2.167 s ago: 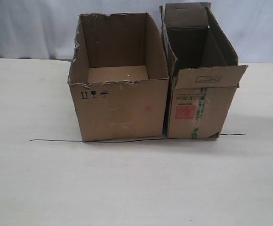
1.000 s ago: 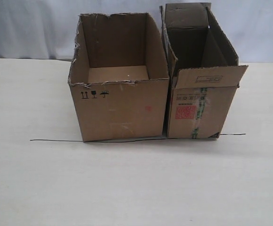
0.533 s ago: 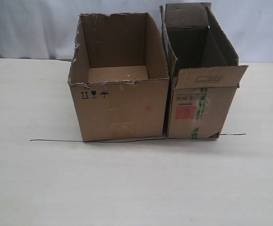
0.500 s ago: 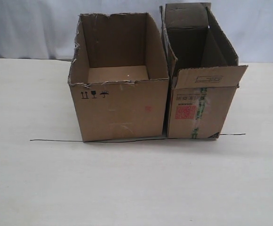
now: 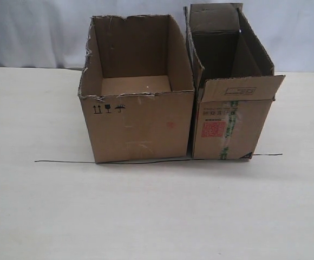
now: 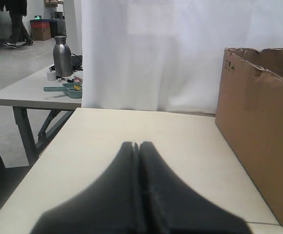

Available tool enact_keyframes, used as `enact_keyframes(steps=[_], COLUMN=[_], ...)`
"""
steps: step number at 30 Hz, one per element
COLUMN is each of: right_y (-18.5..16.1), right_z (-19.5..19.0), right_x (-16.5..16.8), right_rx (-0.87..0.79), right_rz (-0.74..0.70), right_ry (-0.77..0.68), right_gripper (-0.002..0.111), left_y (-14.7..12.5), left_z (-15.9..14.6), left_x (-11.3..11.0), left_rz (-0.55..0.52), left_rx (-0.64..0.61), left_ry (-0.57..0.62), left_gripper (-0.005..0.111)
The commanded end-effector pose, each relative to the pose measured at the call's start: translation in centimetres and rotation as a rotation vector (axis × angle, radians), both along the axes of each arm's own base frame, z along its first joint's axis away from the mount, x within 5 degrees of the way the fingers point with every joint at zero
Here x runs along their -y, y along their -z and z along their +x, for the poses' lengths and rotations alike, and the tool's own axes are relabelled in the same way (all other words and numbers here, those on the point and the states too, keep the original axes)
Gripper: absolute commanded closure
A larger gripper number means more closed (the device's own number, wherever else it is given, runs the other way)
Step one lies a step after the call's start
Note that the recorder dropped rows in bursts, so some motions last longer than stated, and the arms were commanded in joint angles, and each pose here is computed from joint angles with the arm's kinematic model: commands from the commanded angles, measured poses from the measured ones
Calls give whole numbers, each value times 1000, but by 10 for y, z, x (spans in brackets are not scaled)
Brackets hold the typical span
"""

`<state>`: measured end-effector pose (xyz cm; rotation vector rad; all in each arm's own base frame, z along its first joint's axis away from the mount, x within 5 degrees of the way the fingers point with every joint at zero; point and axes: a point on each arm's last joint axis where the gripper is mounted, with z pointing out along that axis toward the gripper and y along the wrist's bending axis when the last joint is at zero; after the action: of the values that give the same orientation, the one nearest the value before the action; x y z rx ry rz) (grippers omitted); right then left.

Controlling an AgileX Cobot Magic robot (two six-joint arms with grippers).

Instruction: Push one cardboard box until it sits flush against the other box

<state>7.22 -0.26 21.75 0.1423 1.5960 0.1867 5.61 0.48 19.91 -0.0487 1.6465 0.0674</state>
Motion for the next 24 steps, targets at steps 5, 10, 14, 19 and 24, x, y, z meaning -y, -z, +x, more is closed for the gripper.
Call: enact_keyframes(steps=[5,10,14,19,24], right_y=[3,-2,-7,-18,-1], right_z=[-10,-13,-14,-18,-16], right_x=[0,1,0,-13,-19], right_rx=[70,123,166,308,173], right_rz=[158,94,56,-93,-79], right_ry=[-31,-29,-47,-169,-244], right_gripper=[103,103,103,103,103], left_y=[-1,-1,-1,-1,-1], left_z=[0,0,0,0,0], left_x=[1,1,1,1,1], left_rz=[1,1,1,1,1], left_rx=[14,14,14,14,14], left_ry=[8,8,8,8,8], left_gripper=[107,107,107,107,107])
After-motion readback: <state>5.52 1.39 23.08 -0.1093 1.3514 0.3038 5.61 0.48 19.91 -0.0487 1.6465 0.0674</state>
